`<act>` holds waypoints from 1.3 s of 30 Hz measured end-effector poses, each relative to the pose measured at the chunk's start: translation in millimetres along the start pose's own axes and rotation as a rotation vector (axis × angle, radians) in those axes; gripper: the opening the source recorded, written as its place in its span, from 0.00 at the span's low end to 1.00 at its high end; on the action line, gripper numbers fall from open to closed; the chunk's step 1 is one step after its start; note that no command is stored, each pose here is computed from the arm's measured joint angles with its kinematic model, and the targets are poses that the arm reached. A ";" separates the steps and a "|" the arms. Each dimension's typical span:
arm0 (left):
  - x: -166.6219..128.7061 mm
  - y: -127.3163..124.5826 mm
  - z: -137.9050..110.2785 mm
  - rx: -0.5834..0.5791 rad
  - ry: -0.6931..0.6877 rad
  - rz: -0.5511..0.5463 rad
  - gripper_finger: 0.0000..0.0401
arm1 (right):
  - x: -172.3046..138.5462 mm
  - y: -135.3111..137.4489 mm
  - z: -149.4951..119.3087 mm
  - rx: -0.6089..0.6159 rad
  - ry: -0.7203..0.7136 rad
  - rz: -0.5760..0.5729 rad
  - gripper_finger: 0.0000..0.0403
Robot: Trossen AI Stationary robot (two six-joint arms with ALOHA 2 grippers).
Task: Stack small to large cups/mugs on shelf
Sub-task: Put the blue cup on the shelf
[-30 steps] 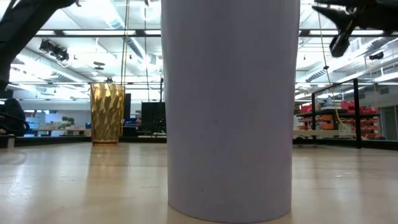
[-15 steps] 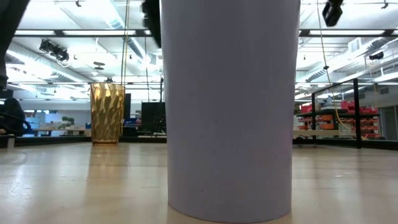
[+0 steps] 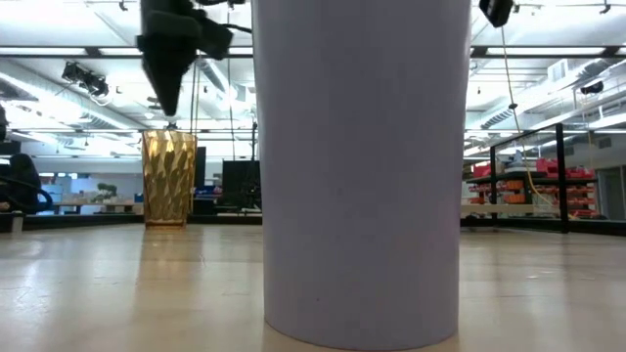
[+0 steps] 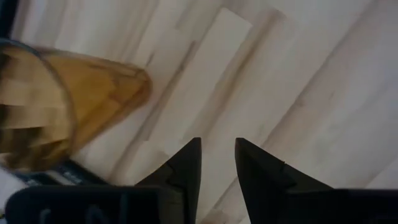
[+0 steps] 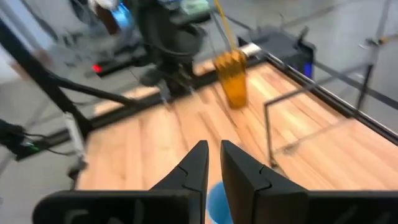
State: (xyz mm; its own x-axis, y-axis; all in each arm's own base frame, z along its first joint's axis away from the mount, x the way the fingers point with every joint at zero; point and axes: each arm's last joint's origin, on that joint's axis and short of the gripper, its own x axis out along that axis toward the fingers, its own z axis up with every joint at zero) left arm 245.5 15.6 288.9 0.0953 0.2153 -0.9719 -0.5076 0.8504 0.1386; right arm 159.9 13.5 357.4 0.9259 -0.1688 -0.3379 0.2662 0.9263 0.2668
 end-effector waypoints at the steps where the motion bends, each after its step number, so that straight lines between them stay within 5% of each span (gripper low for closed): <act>1: 2.2 -2.3 -5.0 -0.002 -0.009 -0.006 0.26 | 3.5 -0.1 2.7 -0.004 0.024 -0.023 0.12; 7: 14.3 -19.4 -20.5 0.010 -0.088 -0.065 0.26 | 28.7 -5.7 15.0 0.013 0.157 -0.148 0.12; 13: 33.9 -32.8 -33.5 0.060 -0.103 -0.085 0.25 | 65.9 -11.3 16.1 0.047 0.297 -0.134 0.12; 26: 74.2 -44.0 -46.2 0.043 -0.175 -0.142 0.23 | 135.5 -42.6 -14.1 0.186 0.575 -0.226 0.12; 39: 81.8 -47.8 -44.2 0.035 -0.242 -0.187 0.21 | 164.4 -49.0 -39.1 0.216 0.718 -0.283 0.21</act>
State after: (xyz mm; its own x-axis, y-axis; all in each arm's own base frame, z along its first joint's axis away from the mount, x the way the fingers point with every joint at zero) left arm 239.7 -28.6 194.4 0.3876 0.1583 -0.9081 -0.4328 0.9011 -0.0276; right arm 288.6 -46.5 253.5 0.4365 -0.0618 -0.8976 0.5794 0.7826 0.2279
